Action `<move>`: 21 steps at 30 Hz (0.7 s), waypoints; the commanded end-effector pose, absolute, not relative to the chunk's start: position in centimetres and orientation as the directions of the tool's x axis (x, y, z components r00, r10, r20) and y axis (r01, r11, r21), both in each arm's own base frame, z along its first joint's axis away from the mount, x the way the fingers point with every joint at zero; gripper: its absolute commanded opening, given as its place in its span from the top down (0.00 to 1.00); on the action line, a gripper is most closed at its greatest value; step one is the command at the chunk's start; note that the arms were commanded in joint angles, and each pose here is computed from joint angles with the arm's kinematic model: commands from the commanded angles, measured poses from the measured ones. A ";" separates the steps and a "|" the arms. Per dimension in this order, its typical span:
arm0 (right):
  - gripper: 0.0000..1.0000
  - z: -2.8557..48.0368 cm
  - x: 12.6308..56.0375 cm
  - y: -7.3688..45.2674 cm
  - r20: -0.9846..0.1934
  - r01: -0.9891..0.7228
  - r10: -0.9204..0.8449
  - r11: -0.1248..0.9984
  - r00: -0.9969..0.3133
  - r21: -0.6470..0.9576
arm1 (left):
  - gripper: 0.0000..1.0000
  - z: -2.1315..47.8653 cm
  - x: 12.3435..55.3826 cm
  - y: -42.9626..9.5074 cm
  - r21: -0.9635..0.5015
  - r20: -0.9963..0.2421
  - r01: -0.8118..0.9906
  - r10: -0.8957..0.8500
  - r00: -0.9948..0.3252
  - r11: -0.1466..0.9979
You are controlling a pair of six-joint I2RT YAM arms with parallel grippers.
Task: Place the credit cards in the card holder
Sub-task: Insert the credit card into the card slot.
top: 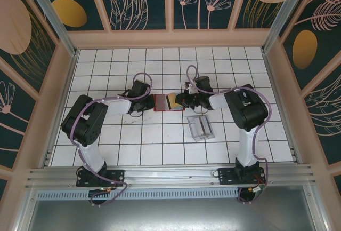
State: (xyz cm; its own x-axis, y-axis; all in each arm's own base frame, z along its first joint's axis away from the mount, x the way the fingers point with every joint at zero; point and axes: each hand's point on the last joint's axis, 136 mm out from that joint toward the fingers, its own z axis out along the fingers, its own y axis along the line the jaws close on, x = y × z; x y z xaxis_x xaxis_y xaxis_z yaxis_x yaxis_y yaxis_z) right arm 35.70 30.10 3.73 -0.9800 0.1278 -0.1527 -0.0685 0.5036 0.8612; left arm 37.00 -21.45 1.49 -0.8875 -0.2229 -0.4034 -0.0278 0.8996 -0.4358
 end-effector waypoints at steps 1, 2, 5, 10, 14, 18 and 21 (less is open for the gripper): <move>0.89 3.0 35.3 30.6 -0.134 -0.045 0.144 0.498 -0.980 0.866 | 0.97 0.3 37.2 -21.1 -0.424 -0.393 -0.037 -0.221 -0.893 0.905; 0.88 2.9 35.4 30.5 -0.136 -0.043 0.150 0.505 -0.979 0.862 | 0.97 0.2 37.1 -21.1 -0.424 -0.391 -0.039 -0.221 -0.893 0.905; 0.88 2.9 35.7 30.1 -0.144 -0.030 0.179 0.524 -0.973 0.851 | 0.97 0.0 36.9 -21.1 -0.425 -0.387 -0.041 -0.222 -0.895 0.904; 0.94 2.9 35.7 30.5 -0.141 -0.017 0.195 0.527 -0.971 0.850 | 0.97 -0.1 36.8 -21.1 -0.431 -0.381 -0.039 -0.221 -0.898 0.902; 0.96 2.7 35.5 31.5 -0.137 -0.012 0.198 0.529 -0.971 0.848 | 0.98 -0.2 36.7 -21.2 -0.434 -0.378 -0.038 -0.220 -0.899 0.900; 0.97 2.5 35.6 32.1 -0.127 0.002 0.213 0.518 -0.969 0.856 | 0.98 -0.5 36.5 -21.2 -0.436 -0.368 -0.041 -0.220 -0.903 0.899; 0.91 2.7 35.5 32.6 -0.129 -0.009 0.197 0.516 -0.972 0.857 | 0.97 -0.6 36.5 -21.1 -0.433 -0.371 -0.041 -0.220 -0.902 0.900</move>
State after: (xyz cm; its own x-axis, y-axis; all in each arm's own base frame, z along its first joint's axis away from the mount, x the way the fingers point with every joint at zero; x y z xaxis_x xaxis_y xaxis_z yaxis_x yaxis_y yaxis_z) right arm 36.20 31.23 3.64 -0.9648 0.2184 -0.1462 -0.0144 0.5115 0.8591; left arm 37.10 -21.60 1.46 -0.8900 -0.2251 -0.3964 -0.0237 0.8912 -0.4529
